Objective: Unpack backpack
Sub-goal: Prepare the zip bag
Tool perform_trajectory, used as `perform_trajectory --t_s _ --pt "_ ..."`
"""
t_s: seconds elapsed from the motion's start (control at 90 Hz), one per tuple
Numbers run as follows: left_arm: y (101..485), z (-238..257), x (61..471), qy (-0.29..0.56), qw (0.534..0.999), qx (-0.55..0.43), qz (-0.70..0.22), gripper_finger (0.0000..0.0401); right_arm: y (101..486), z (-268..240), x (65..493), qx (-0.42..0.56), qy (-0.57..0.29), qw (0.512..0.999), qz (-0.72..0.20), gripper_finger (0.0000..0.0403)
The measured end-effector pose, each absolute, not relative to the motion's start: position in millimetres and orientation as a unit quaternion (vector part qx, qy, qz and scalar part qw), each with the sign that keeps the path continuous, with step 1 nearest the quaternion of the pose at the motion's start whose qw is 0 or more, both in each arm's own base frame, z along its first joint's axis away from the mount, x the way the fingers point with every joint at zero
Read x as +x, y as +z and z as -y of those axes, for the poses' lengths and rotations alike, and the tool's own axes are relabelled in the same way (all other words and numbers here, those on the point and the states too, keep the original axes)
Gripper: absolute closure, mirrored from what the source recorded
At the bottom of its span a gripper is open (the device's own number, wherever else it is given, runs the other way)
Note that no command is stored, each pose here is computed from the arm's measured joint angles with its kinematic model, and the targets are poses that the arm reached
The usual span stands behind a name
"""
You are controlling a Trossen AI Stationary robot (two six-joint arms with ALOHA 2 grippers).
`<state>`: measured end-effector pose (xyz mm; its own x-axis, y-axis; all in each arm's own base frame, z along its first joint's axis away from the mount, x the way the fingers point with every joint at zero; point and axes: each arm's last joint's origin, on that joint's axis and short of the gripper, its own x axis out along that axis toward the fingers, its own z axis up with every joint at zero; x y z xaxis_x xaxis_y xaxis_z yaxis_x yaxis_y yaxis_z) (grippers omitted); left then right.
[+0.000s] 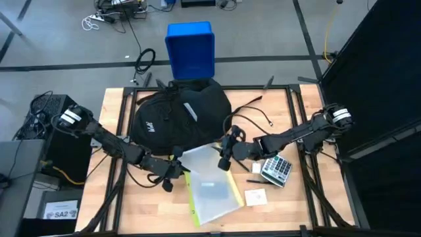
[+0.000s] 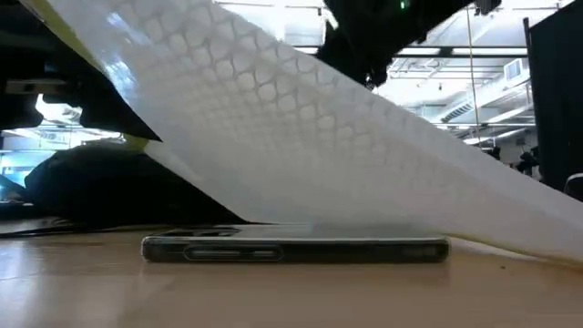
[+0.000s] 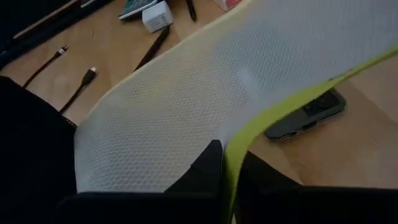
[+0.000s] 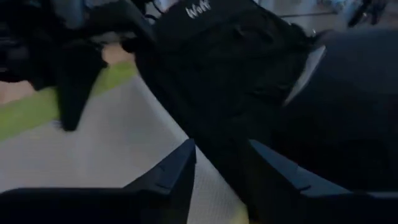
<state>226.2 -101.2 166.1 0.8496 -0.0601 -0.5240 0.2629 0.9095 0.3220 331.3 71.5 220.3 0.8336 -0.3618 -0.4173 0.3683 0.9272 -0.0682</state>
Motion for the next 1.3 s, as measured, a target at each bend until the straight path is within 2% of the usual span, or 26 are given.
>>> perform_trajectory --t_s 0.167,0.444,1.3 --pt "166 101 226 -0.086 0.942 0.195 -0.260 0.0401 208 -69 326 0.015 -0.194 0.955 -0.224 0.0294" --pt "166 101 226 -0.086 0.942 0.195 -0.261 0.0401 213 -70 328 0.033 -0.190 0.964 -0.184 0.0300" --pt "166 101 226 -0.080 0.946 0.175 -0.263 0.0401 209 -70 326 -0.007 -0.186 0.959 -0.212 0.0279"
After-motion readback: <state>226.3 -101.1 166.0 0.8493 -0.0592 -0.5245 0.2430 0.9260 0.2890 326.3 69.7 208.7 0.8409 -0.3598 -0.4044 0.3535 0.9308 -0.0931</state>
